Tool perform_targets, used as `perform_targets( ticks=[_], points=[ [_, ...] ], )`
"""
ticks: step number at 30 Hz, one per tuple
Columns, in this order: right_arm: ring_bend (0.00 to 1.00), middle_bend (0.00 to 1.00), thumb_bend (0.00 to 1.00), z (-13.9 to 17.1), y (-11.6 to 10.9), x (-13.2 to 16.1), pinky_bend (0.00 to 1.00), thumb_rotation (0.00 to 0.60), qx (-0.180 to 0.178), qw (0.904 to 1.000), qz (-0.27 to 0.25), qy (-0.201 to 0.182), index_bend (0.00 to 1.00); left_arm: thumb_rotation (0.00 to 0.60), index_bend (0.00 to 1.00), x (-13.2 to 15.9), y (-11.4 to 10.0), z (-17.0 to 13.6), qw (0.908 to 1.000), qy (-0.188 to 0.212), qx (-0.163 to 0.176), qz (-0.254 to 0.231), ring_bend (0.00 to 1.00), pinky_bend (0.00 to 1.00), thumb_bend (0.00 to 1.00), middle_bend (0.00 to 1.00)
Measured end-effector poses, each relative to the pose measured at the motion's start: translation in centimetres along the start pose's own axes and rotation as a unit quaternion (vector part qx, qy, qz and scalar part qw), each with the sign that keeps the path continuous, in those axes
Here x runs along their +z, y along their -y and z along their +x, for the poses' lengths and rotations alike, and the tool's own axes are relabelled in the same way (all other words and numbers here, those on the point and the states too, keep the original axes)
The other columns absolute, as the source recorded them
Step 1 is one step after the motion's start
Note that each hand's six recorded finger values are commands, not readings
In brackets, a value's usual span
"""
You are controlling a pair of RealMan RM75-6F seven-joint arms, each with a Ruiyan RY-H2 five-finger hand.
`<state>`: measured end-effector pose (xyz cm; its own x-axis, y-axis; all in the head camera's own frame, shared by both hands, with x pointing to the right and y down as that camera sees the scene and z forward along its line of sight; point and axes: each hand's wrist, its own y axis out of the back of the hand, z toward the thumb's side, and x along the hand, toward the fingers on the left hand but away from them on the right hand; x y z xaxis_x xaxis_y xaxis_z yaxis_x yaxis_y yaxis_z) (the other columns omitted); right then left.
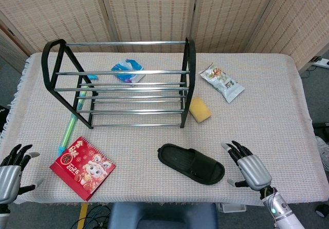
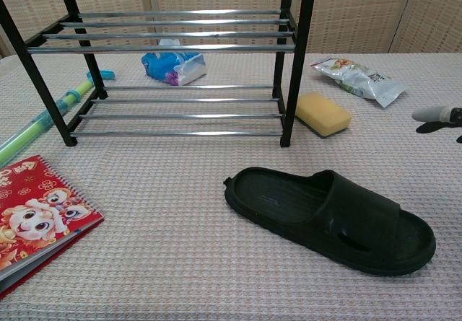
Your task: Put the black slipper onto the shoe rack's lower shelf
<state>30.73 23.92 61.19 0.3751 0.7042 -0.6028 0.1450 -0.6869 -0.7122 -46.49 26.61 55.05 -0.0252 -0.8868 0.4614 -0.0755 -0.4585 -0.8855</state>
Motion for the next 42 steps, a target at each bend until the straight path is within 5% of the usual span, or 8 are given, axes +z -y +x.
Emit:
perform_targets(
  ticks=[12, 27, 33, 42],
  points=[
    [0.05, 0.09, 0.0, -4.9, 3.3, 4.4, 0.15, 0.6, 0.07, 0.9953, -0.053, -0.041, 0.0, 0.6, 0.32, -0.2, 0.2, -0.2, 0.9999, 0.0, -0.011, 0.003, 0.09, 0.26, 0.15, 0.18],
    [0.05, 0.1, 0.01, -8.6, 4.8, 6.7, 0.15, 0.6, 0.098, 0.9924, -0.045, -0.059, 0.0, 0.6, 0.33, -0.3, 0.3, -0.5, 0.9998, 0.005, -0.02, 0.002, 0.09, 0.26, 0.15, 0.18],
    [0.06, 0.15, 0.18, -9.1, 5.3, 7.7, 0.16, 0.6, 0.111, 0.9907, -0.02, -0.076, 0.0, 0.6, 0.33, -0.2, 0.4, -0.5, 0.9995, 0.011, -0.027, -0.005, 0.09, 0.26, 0.15, 0.18],
    [0.22, 0.28, 0.42, -9.9, 5.0, 9.0, 0.35, 0.6, 0.111, 0.9838, 0.059, -0.128, 0.15, 0.6, 0.33, -0.5, 0.5, -0.6, 0.9994, 0.01, -0.034, -0.005, 0.09, 0.26, 0.15, 0.18]
  ],
)
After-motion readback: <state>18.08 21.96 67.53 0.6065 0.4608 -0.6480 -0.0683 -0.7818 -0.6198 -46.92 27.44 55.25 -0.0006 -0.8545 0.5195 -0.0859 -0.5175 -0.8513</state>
